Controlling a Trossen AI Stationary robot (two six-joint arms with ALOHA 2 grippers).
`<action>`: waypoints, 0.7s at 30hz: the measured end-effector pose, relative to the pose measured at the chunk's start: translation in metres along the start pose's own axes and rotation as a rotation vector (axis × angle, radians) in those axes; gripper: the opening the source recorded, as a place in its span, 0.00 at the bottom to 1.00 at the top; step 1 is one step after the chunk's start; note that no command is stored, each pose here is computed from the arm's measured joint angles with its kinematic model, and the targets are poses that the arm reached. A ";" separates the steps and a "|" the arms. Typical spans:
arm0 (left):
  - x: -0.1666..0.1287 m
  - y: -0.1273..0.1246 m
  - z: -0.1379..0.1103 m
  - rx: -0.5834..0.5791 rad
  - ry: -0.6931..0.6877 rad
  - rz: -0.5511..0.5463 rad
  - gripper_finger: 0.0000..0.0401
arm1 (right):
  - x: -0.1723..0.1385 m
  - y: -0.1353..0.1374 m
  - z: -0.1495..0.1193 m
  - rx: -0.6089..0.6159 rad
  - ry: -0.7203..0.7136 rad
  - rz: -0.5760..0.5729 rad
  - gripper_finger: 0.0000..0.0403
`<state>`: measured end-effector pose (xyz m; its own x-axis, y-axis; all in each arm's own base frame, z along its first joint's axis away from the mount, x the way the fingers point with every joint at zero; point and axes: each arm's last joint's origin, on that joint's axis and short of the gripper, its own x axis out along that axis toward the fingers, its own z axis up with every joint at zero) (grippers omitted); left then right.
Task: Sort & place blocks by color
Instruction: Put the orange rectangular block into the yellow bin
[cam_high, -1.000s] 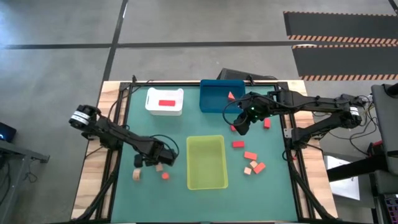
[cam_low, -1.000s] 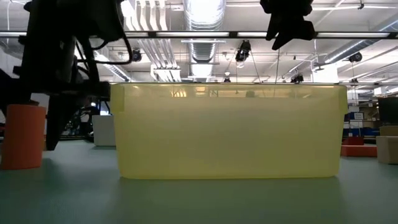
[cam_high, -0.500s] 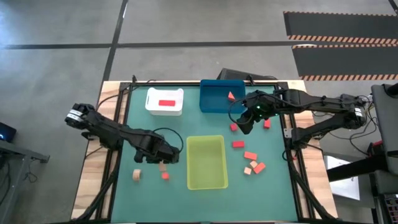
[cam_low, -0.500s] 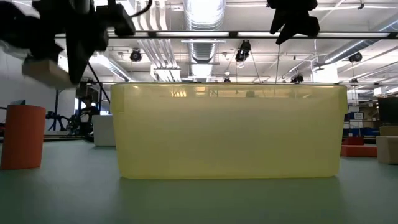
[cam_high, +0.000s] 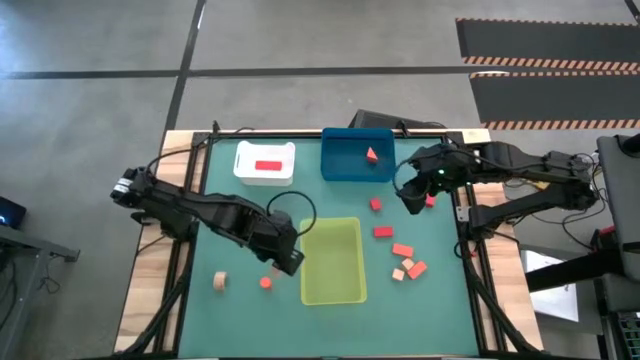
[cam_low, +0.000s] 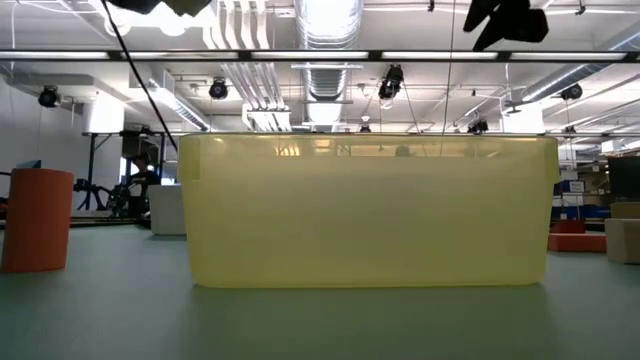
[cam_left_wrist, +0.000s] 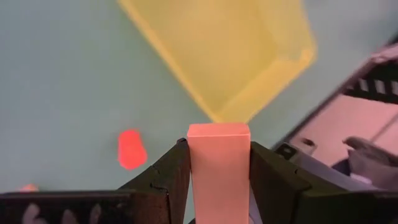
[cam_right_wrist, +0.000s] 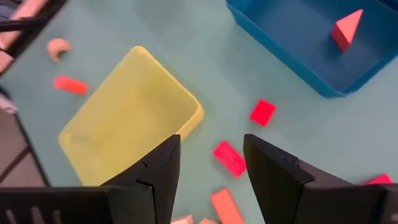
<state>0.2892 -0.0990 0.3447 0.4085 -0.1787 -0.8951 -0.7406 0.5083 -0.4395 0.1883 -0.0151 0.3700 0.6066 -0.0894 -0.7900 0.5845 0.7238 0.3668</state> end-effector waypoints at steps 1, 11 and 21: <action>-0.002 -0.005 0.002 0.021 -0.005 -0.018 0.32 | -0.003 0.001 -0.002 -0.003 -0.005 0.013 0.41; -0.009 -0.061 0.019 0.305 -0.059 -0.127 0.32 | -0.023 0.023 -0.006 -0.114 -0.181 0.189 0.41; 0.016 -0.090 0.040 0.559 -0.060 -0.123 0.32 | -0.034 0.033 -0.017 -0.135 -0.208 0.260 0.41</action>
<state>0.3839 -0.1139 0.3731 0.5157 -0.2249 -0.8268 -0.2980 0.8576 -0.4191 0.1780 0.0230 0.4004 0.8305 -0.0174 -0.5568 0.3281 0.8231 0.4636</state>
